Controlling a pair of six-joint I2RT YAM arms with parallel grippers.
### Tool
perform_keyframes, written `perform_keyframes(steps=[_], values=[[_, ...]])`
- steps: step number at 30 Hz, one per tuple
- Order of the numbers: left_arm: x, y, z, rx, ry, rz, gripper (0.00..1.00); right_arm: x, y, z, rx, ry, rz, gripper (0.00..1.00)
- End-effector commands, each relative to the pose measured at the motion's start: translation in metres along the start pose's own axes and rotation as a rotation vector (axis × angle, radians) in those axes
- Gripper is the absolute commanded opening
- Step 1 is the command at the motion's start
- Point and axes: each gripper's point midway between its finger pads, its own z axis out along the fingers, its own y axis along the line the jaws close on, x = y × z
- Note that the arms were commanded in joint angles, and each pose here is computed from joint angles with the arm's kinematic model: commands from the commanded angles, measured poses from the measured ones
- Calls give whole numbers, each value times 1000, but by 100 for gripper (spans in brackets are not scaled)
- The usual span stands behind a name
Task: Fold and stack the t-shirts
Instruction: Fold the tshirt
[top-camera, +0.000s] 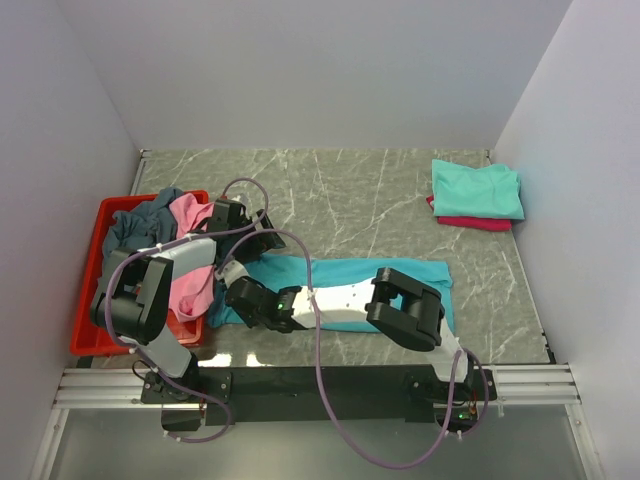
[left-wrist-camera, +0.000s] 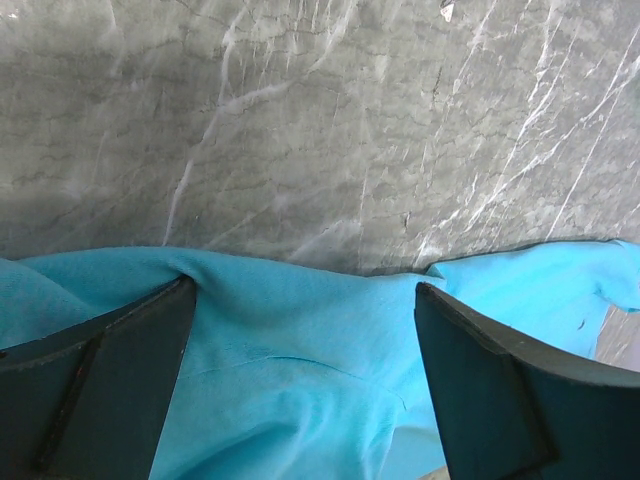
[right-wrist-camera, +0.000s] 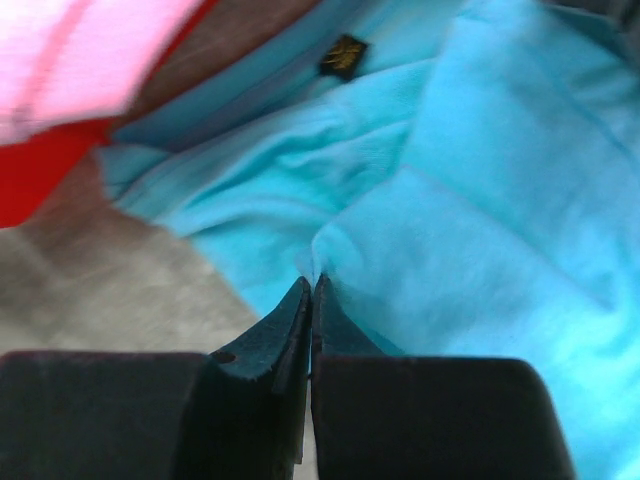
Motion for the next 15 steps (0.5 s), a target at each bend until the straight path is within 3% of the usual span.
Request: perform_keyframes(steps=[1,7,11,15], values=[[-5,-4,-6,19,-15,25,97,-17,19,-15,-94,27,24,4],[-6,-3,-6,10,-16,26,97,-16,26,-25,-156,36,25,10],[-8,-4,-6,9,-22,26,97,-26,22,-44,-154,2,44,36],[-18,-13,-9,31,-49,36,97,-24,-10,-67,-63,-32,68,46]])
